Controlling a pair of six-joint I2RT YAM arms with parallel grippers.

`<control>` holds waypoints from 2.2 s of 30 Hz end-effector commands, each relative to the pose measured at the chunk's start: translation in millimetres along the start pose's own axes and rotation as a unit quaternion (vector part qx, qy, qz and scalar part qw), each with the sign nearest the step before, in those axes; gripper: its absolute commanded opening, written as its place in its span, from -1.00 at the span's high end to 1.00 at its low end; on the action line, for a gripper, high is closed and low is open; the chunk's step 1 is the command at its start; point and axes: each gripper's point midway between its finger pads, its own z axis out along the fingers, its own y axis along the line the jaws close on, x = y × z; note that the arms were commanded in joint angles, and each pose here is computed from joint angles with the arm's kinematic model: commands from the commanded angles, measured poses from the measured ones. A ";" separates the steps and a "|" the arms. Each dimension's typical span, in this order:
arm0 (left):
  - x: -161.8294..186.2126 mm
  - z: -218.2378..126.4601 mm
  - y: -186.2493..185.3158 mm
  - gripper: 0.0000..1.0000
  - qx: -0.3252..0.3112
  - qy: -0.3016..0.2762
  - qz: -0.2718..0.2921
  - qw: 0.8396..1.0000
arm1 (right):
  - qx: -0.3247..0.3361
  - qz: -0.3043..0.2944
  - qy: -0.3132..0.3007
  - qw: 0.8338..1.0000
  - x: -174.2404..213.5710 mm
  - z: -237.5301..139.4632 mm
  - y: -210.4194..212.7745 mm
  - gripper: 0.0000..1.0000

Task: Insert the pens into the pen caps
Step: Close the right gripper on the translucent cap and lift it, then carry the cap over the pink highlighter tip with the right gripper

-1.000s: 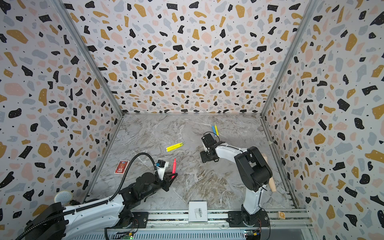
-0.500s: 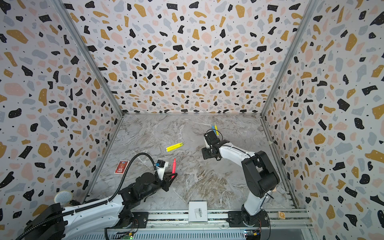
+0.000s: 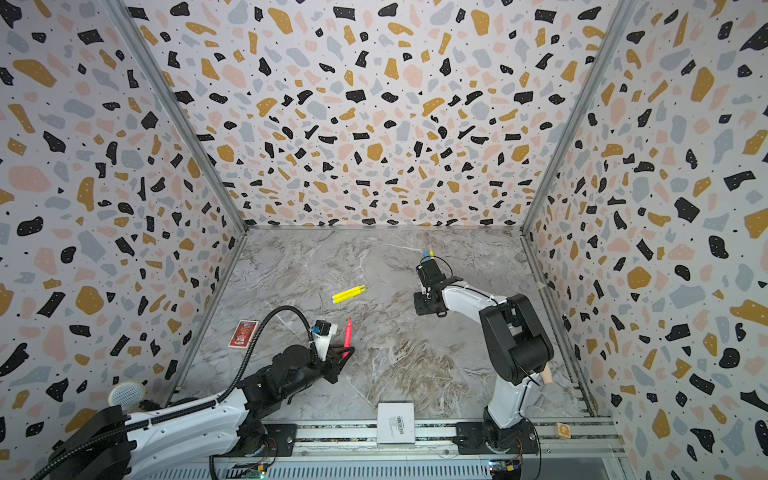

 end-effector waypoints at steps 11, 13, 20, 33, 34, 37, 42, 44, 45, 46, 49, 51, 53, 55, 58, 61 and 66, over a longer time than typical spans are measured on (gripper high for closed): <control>-14.8 0.1 -3.7 1.00 0.003 -0.021 0.006 1.000 | 0.009 0.003 0.016 1.000 7.5 13.6 -1.0 0.51; -15.0 0.1 -4.0 1.00 0.003 -0.021 0.007 1.000 | 0.009 0.002 0.019 1.000 11.9 14.0 -0.6 0.64; -17.6 0.1 -6.8 1.00 0.008 -0.022 0.007 1.000 | -0.039 -0.014 -0.005 0.999 10.7 -3.8 17.6 0.90; -35.5 -1.9 -30.7 1.00 0.069 -0.063 -0.029 0.995 | -0.374 -0.010 -0.221 0.900 -38.8 -156.3 105.6 0.90; -36.3 -1.7 -34.0 1.00 0.076 -0.068 -0.034 0.994 | -0.399 -0.006 -0.234 0.886 -38.5 -167.1 109.9 0.90; -37.3 -1.3 -43.5 1.00 0.090 -0.078 -0.041 0.992 | -0.472 0.000 -0.268 0.840 -36.0 -199.2 122.1 0.90; -35.7 6.6 -59.1 1.00 0.108 -0.071 -0.040 0.991 | -0.544 -0.007 -0.293 0.786 -27.6 -228.8 136.0 0.90; -34.4 10.3 -65.7 1.00 0.116 -0.067 -0.040 0.990 | -0.552 -0.007 -0.296 0.779 -25.4 -231.8 140.1 0.90; -34.4 12.0 -69.1 1.00 0.120 -0.066 -0.041 0.990 | -0.556 -0.010 -0.296 0.776 -23.9 -233.4 143.9 0.90; -33.6 13.9 -72.6 1.00 0.125 -0.065 -0.043 0.989 | -0.558 -0.011 -0.297 0.774 -23.1 -234.3 146.6 0.90; -33.3 18.6 -81.9 1.00 0.135 -0.063 -0.044 0.988 | -0.563 -0.012 -0.300 0.770 -21.9 -236.2 153.7 0.90; -33.9 21.0 -88.0 1.00 0.142 -0.062 -0.043 0.987 | -0.568 -0.013 -0.301 0.765 -20.9 -237.4 158.1 0.89; -34.0 22.9 -92.9 1.00 0.147 -0.061 -0.044 0.986 | -0.574 -0.013 -0.300 0.762 -19.9 -237.6 161.7 0.89; -36.5 23.6 -97.3 1.00 0.151 -0.063 -0.043 0.985 | -0.577 -0.013 -0.299 0.760 -17.8 -235.9 164.5 0.89; -38.4 24.3 -101.0 1.00 0.155 -0.064 -0.043 0.985 | -0.579 -0.012 -0.296 0.759 -14.8 -232.6 167.2 0.89; -39.3 24.8 -102.1 1.00 0.155 -0.064 -0.041 0.985 | -0.581 -0.011 -0.292 0.760 -11.3 -230.0 169.5 0.89; -38.4 24.5 -101.2 1.00 0.154 -0.063 -0.042 0.985 | -0.584 -0.012 -0.290 0.758 -7.3 -229.5 171.9 0.89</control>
